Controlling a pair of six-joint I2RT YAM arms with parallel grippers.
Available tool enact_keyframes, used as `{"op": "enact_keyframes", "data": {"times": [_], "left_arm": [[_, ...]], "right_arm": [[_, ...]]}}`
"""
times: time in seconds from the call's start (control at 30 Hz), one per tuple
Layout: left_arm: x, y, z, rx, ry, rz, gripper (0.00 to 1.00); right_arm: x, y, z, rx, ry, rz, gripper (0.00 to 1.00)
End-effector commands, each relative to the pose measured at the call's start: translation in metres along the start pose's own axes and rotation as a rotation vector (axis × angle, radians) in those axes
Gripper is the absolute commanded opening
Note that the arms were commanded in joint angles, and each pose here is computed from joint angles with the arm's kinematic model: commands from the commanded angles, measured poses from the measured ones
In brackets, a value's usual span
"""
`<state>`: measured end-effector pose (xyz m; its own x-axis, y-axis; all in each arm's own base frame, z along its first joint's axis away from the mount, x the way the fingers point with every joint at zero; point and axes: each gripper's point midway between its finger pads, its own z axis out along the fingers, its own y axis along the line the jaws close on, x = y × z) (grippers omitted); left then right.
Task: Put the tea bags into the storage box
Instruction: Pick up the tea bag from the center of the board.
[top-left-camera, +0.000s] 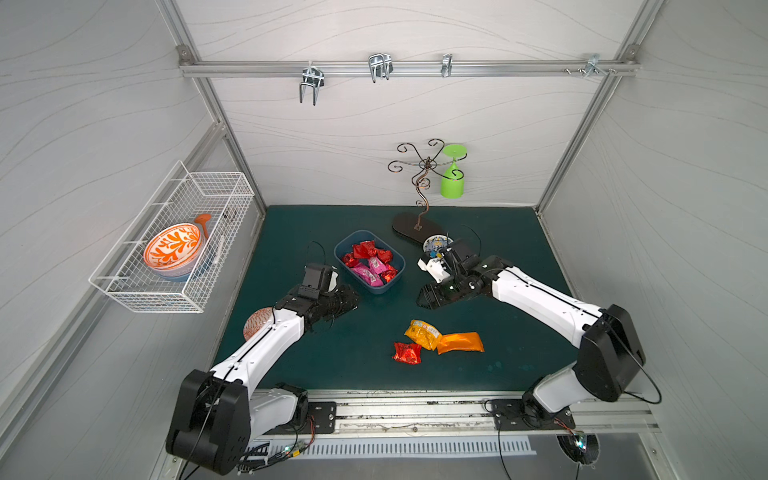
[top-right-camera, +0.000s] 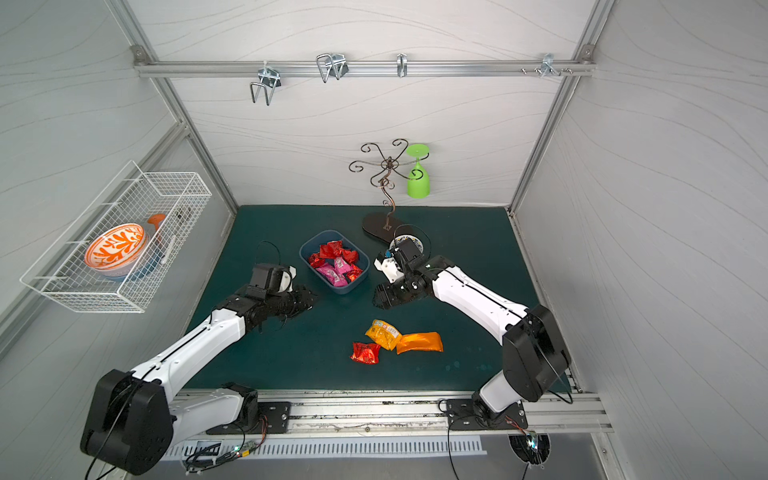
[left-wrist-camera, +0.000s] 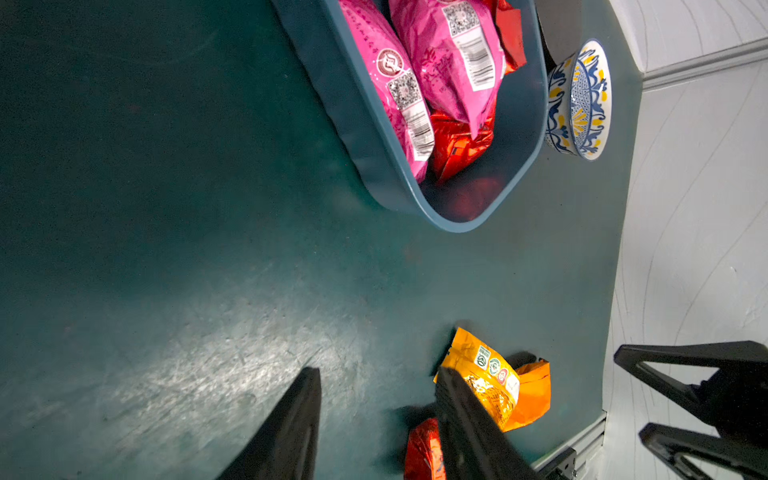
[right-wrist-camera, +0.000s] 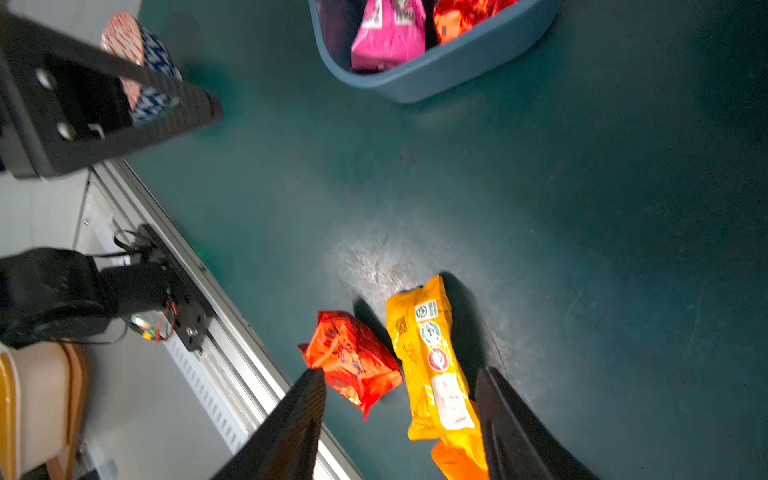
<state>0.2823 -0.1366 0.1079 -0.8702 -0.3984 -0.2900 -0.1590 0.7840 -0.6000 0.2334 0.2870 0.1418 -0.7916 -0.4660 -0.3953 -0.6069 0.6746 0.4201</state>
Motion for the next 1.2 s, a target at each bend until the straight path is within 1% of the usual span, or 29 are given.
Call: {"op": "enact_keyframes", "data": {"times": [0.0, 0.07, 0.13, 0.47, 0.67, 0.77, 0.8, 0.93, 1.03, 1.13, 1.17], "left_arm": [[-0.011, -0.027, -0.002, 0.079, -0.003, 0.058, 0.49], [-0.011, -0.029, 0.000, 0.081, 0.005, 0.062, 0.49], [-0.010, -0.030, 0.000, 0.081, 0.006, 0.064, 0.49], [-0.006, -0.026, -0.002, 0.071, 0.007, 0.065, 0.49], [-0.006, -0.025, -0.005, 0.065, -0.002, 0.070, 0.49], [-0.006, -0.025, -0.006, 0.063, -0.004, 0.069, 0.49], [-0.006, -0.024, -0.005, 0.062, -0.003, 0.068, 0.49], [-0.008, -0.026, -0.007, 0.065, -0.009, 0.068, 0.49], [-0.008, -0.025, -0.007, 0.060, -0.012, 0.067, 0.49], [-0.009, -0.024, -0.007, 0.054, -0.015, 0.062, 0.49], [-0.009, -0.024, -0.007, 0.055, -0.017, 0.061, 0.49]], "right_arm": [[0.030, 0.000, 0.005, -0.010, 0.104, -0.051, 0.63], [0.034, 0.003, 0.013, -0.045, 0.120, -0.052, 0.64], [0.038, 0.002, 0.021, -0.048, 0.134, -0.053, 0.65], [0.047, -0.020, 0.055, 0.057, 0.197, -0.076, 0.64], [0.058, -0.025, 0.070, 0.067, 0.243, -0.067, 0.61], [0.060, -0.027, 0.071, 0.075, 0.248, -0.066, 0.54], [0.060, -0.028, 0.071, 0.079, 0.248, -0.066, 0.49], [0.061, -0.028, 0.070, 0.082, 0.247, -0.064, 0.25], [0.060, -0.027, 0.068, 0.083, 0.244, -0.066, 0.11], [0.059, -0.026, 0.065, 0.083, 0.238, -0.071, 0.00], [0.058, -0.025, 0.064, 0.083, 0.235, -0.073, 0.00]]}}
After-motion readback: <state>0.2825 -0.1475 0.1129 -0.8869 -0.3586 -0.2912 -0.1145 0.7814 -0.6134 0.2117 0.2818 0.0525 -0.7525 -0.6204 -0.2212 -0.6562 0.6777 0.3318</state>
